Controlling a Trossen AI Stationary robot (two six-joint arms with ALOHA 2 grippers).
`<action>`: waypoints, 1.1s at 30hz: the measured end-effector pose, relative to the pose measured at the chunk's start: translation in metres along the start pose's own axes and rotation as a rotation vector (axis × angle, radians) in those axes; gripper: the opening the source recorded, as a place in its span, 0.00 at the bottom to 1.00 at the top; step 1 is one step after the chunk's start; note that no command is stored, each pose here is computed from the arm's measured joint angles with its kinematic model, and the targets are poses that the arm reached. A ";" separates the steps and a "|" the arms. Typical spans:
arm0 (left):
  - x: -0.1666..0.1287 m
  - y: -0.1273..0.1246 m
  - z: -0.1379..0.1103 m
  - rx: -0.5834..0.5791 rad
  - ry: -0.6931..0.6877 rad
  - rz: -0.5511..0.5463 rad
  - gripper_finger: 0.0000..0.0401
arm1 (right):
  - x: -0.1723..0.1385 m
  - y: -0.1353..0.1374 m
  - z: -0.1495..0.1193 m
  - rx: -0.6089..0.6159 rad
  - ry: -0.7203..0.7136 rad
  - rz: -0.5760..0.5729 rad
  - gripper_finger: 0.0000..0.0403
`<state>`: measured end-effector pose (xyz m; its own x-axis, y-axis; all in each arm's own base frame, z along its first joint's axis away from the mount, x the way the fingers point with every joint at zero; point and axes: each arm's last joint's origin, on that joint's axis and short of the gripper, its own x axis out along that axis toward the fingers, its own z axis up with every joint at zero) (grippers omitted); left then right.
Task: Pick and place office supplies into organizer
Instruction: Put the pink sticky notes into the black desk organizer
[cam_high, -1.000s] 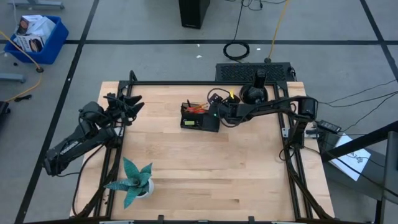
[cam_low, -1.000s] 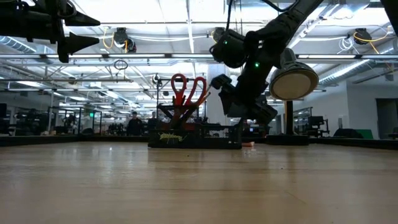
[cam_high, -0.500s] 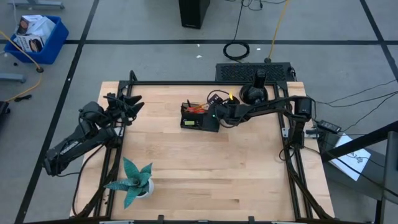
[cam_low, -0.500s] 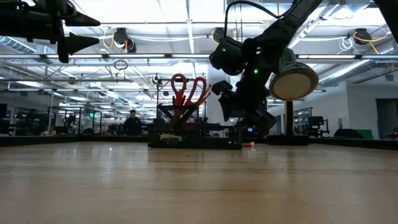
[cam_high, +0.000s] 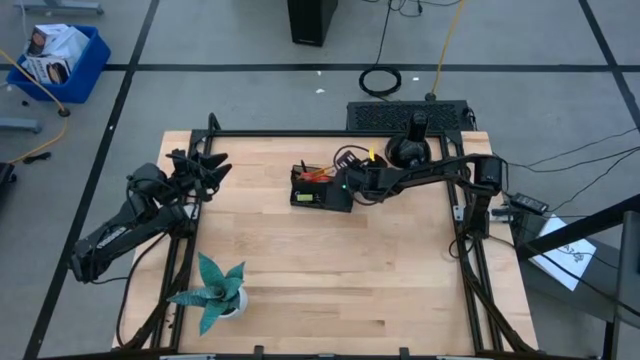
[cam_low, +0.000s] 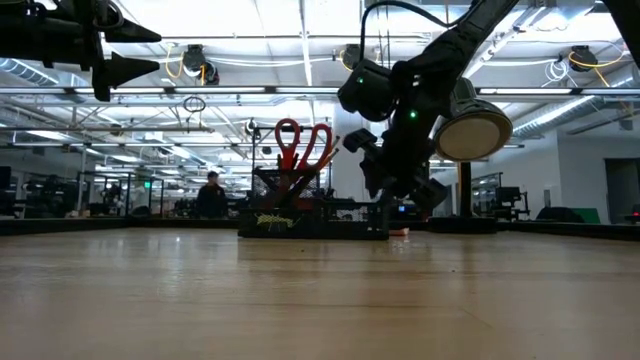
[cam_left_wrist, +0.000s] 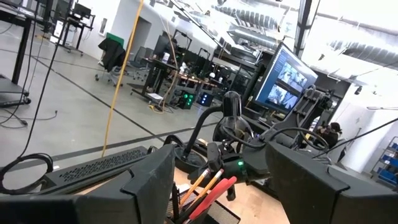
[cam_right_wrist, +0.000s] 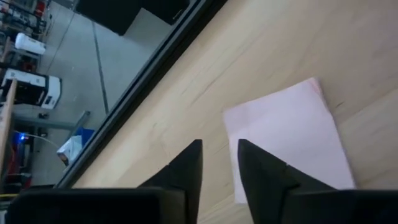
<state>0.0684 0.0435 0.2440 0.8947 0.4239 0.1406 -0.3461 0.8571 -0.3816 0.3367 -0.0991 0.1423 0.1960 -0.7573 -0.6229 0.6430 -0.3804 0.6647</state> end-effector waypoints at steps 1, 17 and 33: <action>0.000 0.000 0.000 0.000 0.000 0.000 0.64 | 0.000 0.000 0.000 0.004 -0.004 -0.003 0.21; 0.000 0.000 0.000 0.000 -0.001 0.002 0.64 | 0.003 -0.001 0.004 0.057 -0.007 -0.024 0.01; 0.000 0.000 0.000 0.000 -0.003 0.006 0.64 | 0.012 -0.004 0.012 0.095 0.061 -0.109 0.00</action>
<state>0.0683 0.0436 0.2440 0.8917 0.4301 0.1408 -0.3517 0.8544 -0.3825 0.3279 -0.1127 0.1376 0.1756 -0.6760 -0.7157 0.5908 -0.5091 0.6259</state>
